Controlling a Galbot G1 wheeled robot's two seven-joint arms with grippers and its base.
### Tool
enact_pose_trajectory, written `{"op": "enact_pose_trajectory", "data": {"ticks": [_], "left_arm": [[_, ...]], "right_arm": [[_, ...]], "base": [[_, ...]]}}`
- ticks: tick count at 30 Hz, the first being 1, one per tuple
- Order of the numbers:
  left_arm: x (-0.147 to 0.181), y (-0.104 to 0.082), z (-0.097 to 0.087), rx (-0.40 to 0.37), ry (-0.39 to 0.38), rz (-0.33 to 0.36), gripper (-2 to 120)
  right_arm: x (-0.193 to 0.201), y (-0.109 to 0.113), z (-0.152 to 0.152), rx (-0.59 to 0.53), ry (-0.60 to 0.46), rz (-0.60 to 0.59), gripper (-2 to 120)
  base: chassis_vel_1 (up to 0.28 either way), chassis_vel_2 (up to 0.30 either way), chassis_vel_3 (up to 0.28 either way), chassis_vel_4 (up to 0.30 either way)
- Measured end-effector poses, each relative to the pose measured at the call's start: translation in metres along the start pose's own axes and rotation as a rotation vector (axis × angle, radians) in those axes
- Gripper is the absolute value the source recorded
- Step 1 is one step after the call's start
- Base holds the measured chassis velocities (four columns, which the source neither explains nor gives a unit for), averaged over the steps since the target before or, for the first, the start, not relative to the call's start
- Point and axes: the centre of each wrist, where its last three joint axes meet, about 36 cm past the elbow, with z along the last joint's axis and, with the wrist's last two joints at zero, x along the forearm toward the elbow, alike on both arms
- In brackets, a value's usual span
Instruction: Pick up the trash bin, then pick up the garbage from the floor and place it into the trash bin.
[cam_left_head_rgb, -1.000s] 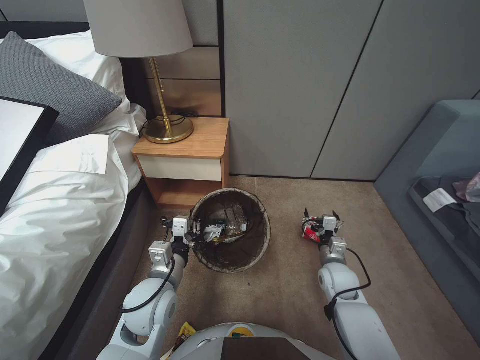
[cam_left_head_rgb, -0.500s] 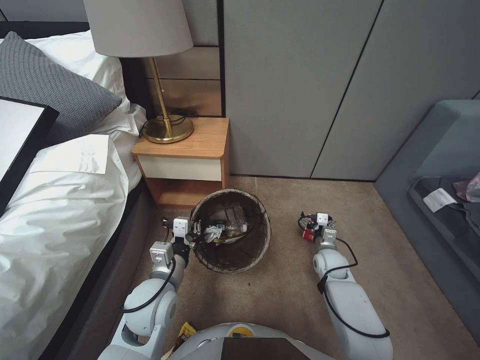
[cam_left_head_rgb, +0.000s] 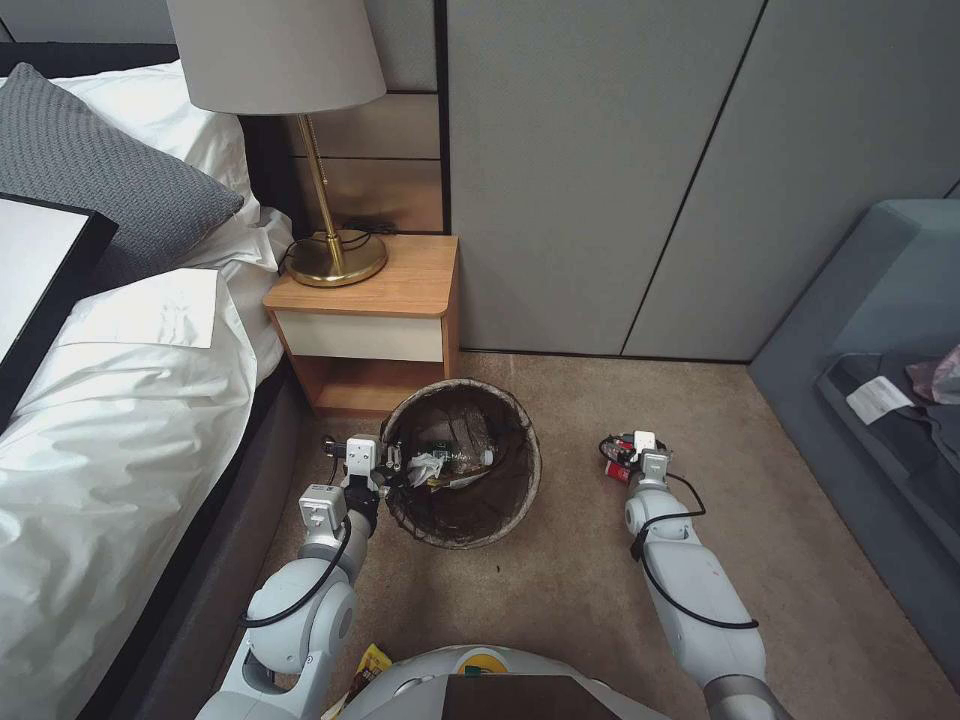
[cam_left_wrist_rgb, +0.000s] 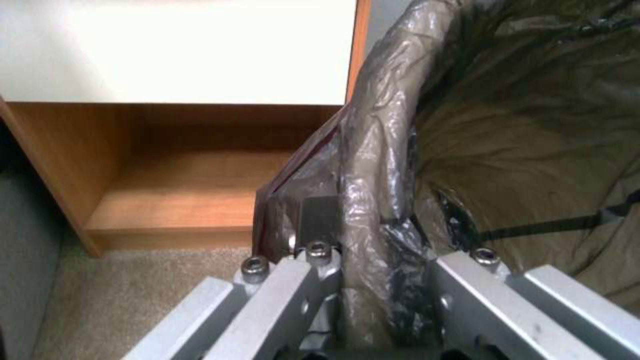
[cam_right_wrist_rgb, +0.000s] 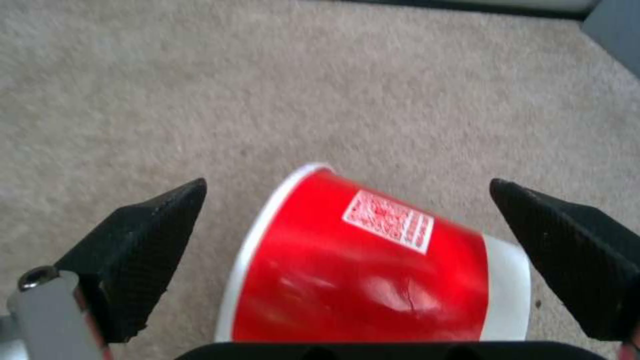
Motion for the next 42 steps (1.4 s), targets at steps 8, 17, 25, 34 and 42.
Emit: {"op": "enact_pose_trajectory", "data": {"ticks": [8,17,25,34,42], "left_arm": [[0.000,-0.001,0.001,-0.001,0.002,0.001,0],[0.001,-0.001,0.000,-0.003,0.002,0.004,0],[0.002,-0.002,-0.001,-0.003,-0.001,0.005,0],[0.002,-0.001,-0.003,-0.003,-0.006,0.003,0],[0.001,-0.001,-0.004,-0.001,-0.009,0.005,0]], "right_arm": [[-0.011,0.000,0.010,0.014,0.043,0.026,100],[-0.015,0.000,0.020,0.025,0.064,0.044,100],[-0.017,0.001,0.026,0.033,0.071,0.045,72],[-0.017,0.001,0.029,0.036,0.070,0.043,37],[-0.014,-0.002,0.031,0.039,0.067,0.045,9]], "base": [[0.000,0.000,0.000,0.000],[0.000,0.000,0.000,0.000],[0.000,0.000,0.000,0.000],[0.000,0.000,0.000,0.000],[0.000,0.000,0.000,0.000]]}}
